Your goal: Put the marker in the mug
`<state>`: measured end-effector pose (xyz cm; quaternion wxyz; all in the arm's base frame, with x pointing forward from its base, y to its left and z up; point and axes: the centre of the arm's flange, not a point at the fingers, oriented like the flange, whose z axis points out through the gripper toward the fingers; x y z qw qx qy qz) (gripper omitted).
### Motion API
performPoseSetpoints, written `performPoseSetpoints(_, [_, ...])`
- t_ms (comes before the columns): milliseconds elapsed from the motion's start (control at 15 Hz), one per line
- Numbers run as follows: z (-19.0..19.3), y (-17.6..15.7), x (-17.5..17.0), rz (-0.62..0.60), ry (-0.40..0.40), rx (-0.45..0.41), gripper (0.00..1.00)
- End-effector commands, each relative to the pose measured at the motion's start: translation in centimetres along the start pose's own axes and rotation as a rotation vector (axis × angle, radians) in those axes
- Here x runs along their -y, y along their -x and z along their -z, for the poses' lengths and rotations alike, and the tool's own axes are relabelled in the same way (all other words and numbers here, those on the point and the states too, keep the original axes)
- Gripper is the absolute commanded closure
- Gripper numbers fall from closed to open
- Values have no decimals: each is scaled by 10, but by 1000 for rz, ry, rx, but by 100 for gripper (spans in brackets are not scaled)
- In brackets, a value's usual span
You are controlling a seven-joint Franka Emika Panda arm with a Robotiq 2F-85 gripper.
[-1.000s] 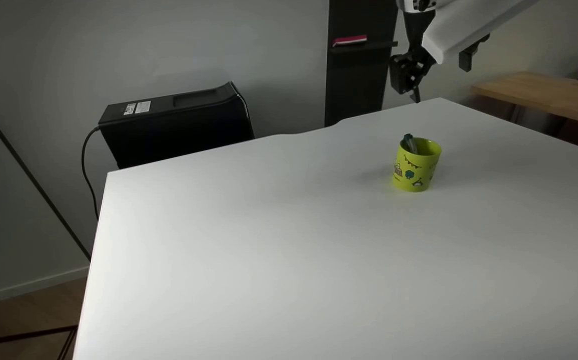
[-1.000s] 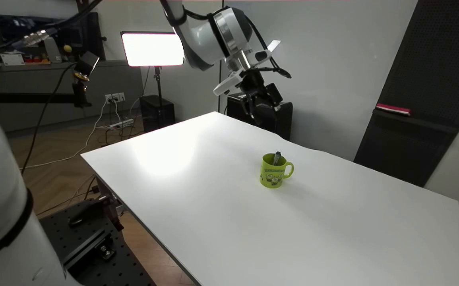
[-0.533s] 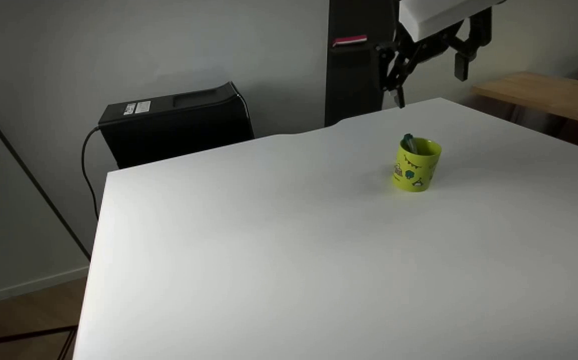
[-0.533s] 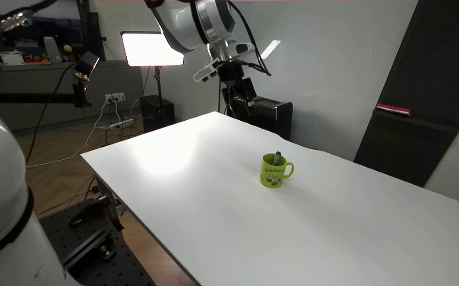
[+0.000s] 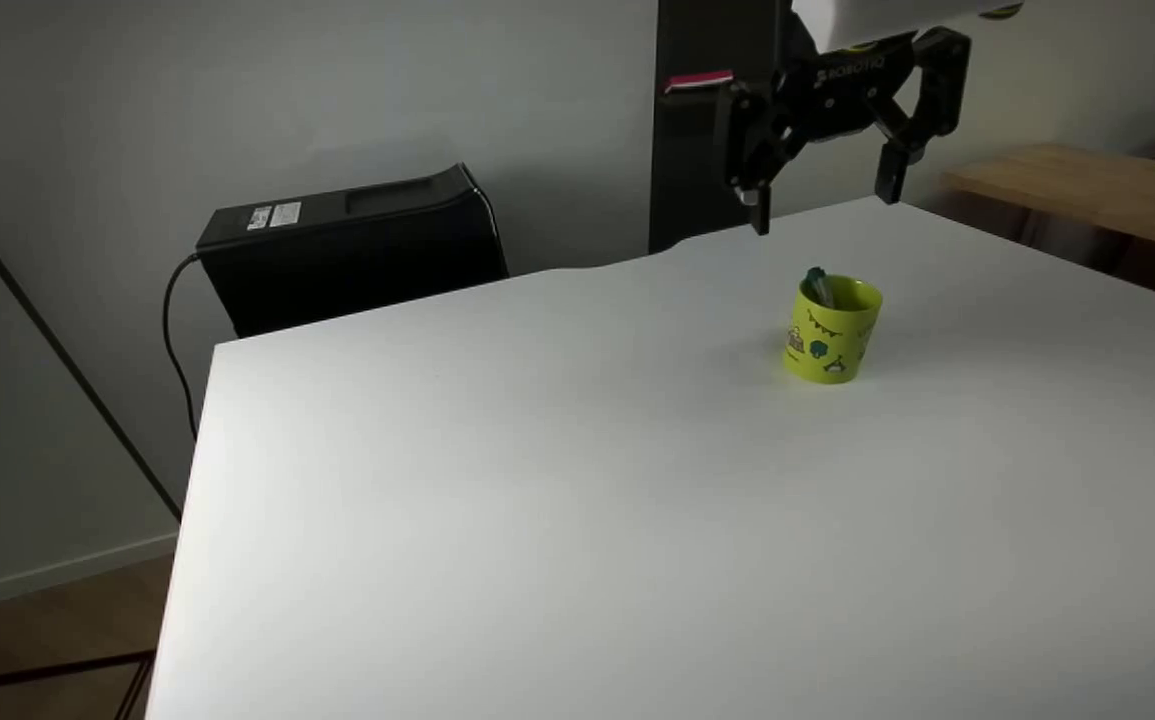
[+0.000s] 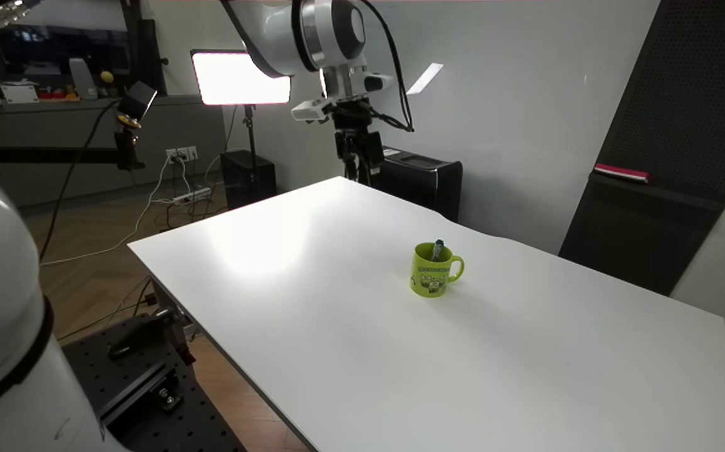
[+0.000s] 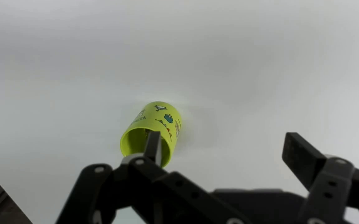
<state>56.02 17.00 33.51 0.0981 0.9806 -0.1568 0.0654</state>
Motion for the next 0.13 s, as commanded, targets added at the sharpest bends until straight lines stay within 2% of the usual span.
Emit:
performPoseSetpoints(0, [0,0,0,0,-1,1,0])
performPoseSetpoints(67, [0,1,-1,1,-1,1,0])
